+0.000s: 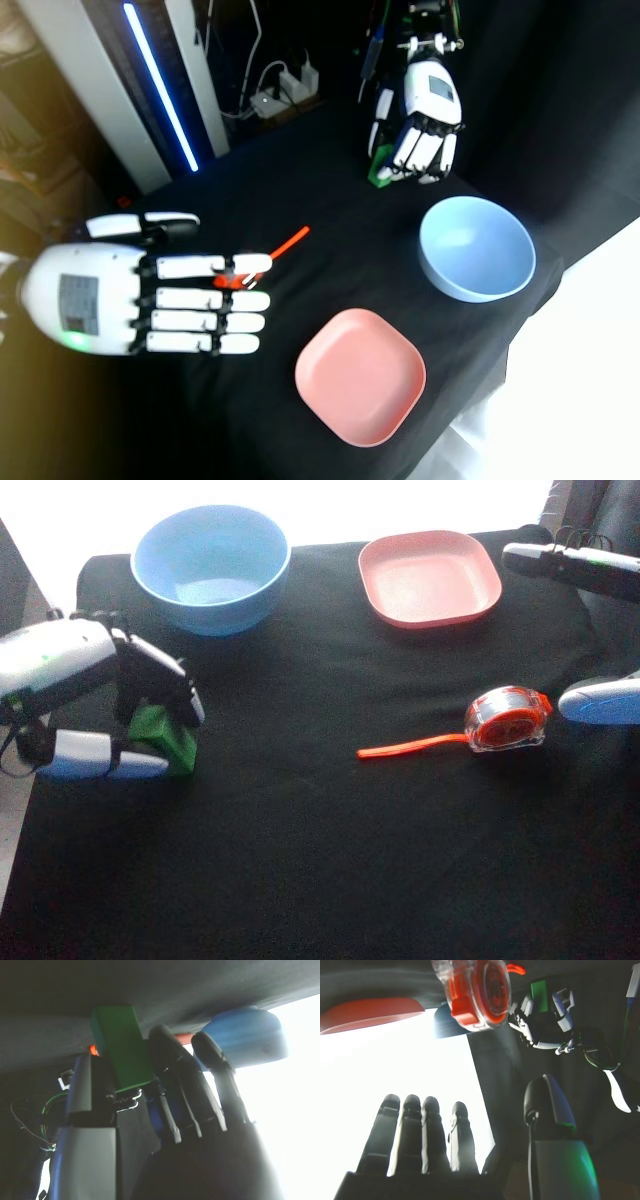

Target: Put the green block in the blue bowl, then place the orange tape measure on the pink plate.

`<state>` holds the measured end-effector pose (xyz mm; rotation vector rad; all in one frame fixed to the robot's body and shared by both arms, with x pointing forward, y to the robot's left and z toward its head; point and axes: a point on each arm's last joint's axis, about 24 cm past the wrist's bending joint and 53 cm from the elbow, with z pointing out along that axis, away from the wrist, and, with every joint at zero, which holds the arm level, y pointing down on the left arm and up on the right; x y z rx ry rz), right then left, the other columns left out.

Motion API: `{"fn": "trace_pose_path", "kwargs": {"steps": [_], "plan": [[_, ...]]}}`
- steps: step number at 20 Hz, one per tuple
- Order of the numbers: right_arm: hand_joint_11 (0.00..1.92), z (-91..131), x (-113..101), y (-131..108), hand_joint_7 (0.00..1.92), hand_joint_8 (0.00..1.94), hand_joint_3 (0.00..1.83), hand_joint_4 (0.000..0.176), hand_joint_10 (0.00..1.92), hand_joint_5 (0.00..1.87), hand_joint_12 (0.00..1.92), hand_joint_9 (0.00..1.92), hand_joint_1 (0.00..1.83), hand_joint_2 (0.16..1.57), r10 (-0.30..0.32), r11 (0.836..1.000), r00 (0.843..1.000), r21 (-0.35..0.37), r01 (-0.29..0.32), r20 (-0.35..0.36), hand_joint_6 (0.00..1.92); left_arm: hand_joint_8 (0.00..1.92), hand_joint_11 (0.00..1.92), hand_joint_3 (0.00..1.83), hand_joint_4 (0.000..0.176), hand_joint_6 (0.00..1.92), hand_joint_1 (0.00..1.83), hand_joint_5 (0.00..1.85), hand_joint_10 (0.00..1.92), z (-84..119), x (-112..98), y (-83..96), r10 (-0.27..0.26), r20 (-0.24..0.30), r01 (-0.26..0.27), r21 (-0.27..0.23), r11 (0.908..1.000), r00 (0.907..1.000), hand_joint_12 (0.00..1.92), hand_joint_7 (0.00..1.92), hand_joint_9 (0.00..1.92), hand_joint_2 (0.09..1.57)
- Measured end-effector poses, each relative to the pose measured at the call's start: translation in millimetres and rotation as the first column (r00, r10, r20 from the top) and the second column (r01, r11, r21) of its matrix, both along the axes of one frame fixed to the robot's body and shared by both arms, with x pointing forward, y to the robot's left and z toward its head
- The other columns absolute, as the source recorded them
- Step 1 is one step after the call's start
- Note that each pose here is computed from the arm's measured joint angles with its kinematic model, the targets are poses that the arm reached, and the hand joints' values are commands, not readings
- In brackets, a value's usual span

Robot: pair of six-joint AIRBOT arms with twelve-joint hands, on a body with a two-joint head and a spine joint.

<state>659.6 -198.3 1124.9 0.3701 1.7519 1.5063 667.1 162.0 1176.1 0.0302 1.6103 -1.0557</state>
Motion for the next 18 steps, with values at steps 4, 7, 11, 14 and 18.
{"fn": "trace_pose_path", "kwargs": {"steps": [4, 7, 11, 14, 18], "plan": [[0.08, 0, 0, 0, 0.1, 0.01, 0.0, 0.094, 0.01, 0.19, 0.04, 0.08, 0.81, 1.01, -0.001, 1.0, 1.0, 0.0, 0.001, -0.001, 0.0, 0.89, 0.69, 0.0, 0.0, 0.38, 1.38, 1.18, 1.22, 53, 0, 5.8, 0.002, 0.14, 0.007, -0.067, 0.9977, 0.9901, 1.35, 1.05, 0.97, 1.07], [0.05, 0, 0, 0, 0.1, 0.0, 0.0, 0.093, 0.0, 0.19, 0.03, 0.07, 0.86, 1.02, 0.0, 1.0, 1.0, 0.0, 0.0, 0.0, 0.0, 0.92, 0.85, 0.0, 0.0, 0.64, 1.29, 1.08, 0.87, 95, 10, 5.0, 0.033, 0.263, -0.012, -0.08, 0.9967, 0.9641, 1.24, 1.09, 1.04, 1.07], [0.06, -1, 1, 0, 0.12, 0.01, 0.0, 0.077, 0.01, 0.19, 0.04, 0.08, 0.9, 1.02, 0.001, 1.0, 1.0, -0.003, -0.001, 0.002, 0.0, 0.85, 0.86, 0.0, 0.0, 0.72, 1.26, 1.07, 0.65, 133, 61, 3.1, 0.124, 0.298, -0.095, -0.11, 0.9894, 0.9465, 1.31, 1.14, 1.16, 1.06], [0.04, -3, 4, -1, 0.13, 0.01, 0.0, 0.086, 0.01, 0.18, 0.04, 0.08, 0.92, 1.02, -0.001, 1.0, 1.0, -0.008, 0.002, 0.004, 0.0, 0.76, 0.9, 0.0, 0.0, 0.76, 1.36, 1.02, 1.02, 125, 90, -1.9, 0.167, 0.255, -0.155, -0.064, 0.9858, 0.9526, 1.2, 1.1, 1.07, 1.07], [0.03, -7, 4, 1, 0.1, 0.01, 0.0, 0.079, 0.01, 0.18, 0.04, 0.07, 0.93, 1.02, 0.012, 1.0, 1.0, -0.013, -0.012, -0.001, 0.0, 0.94, 0.91, 0.0, 0.0, 0.54, 1.28, 1.13, 0.56, 84, 137, -2.6, 0.232, 0.109, -0.238, 0.04, 0.9705, 0.9664, 1.22, 1.13, 1.17, 1.06]]}}
